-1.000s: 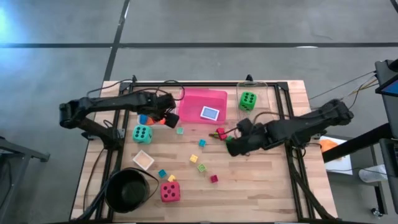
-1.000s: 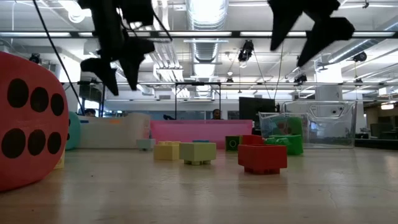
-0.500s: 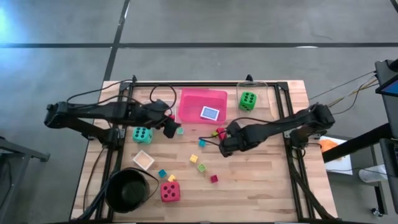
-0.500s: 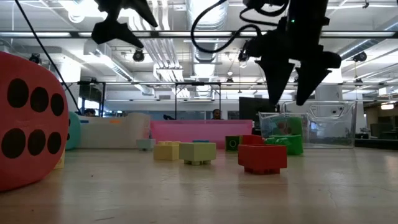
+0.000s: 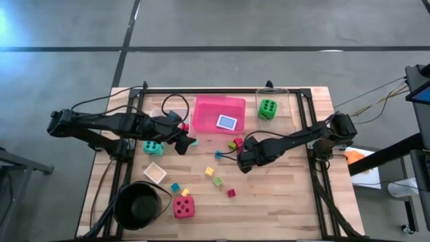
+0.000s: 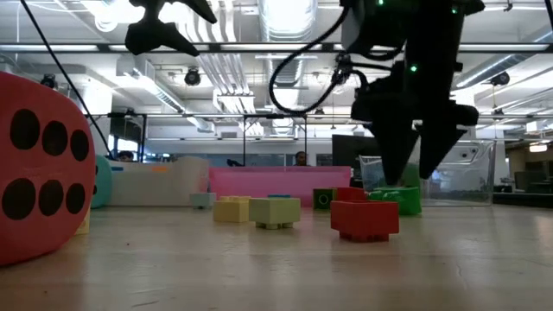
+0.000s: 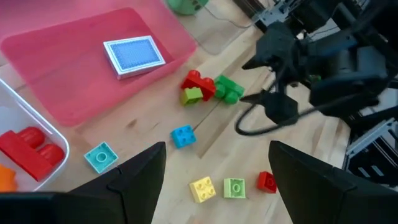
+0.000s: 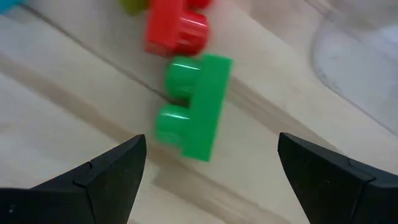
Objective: Pick & Place Toys
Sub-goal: Put the green game piece into the white bin
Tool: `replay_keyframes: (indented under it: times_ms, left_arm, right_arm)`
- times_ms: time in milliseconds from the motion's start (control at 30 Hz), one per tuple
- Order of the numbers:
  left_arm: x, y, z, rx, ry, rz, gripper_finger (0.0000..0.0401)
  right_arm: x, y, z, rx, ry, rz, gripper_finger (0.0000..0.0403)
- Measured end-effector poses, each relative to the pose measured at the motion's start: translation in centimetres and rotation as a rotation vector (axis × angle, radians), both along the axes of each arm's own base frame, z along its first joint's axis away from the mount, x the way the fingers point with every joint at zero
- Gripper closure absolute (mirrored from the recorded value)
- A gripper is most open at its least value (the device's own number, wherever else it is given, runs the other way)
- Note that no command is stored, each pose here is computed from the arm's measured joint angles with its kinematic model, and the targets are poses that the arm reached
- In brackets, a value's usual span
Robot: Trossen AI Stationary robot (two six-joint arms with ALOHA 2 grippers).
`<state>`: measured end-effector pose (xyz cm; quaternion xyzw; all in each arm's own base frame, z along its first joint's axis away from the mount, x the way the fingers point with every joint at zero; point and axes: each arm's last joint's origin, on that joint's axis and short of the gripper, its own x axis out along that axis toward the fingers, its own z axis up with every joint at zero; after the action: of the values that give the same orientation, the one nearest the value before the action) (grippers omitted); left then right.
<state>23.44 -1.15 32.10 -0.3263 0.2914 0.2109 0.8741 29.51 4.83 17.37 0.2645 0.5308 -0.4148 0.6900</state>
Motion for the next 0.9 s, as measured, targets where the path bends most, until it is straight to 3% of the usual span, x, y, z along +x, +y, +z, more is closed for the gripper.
replay_keyframes:
  times_ms: [233,533,900]
  left_arm:
    - [-0.1,0.0,0.1,-0.003,-0.004,-0.002,0.0112]
    - [-0.1,0.0,0.1,-0.012,-0.004,-0.008,0.0112]
    - [-0.1,0.0,0.1,-0.013,-0.004,-0.008,0.0113]
  right_arm:
    - [0.1,0.0,-1.6,0.012,-0.049,0.045,0.0046]
    - [-0.1,-0.3,-2.6,0.021,-0.086,0.014,0.0050]
    - [0.0,-0.8,-3.3,0.059,-0.153,-0.068,0.0169]
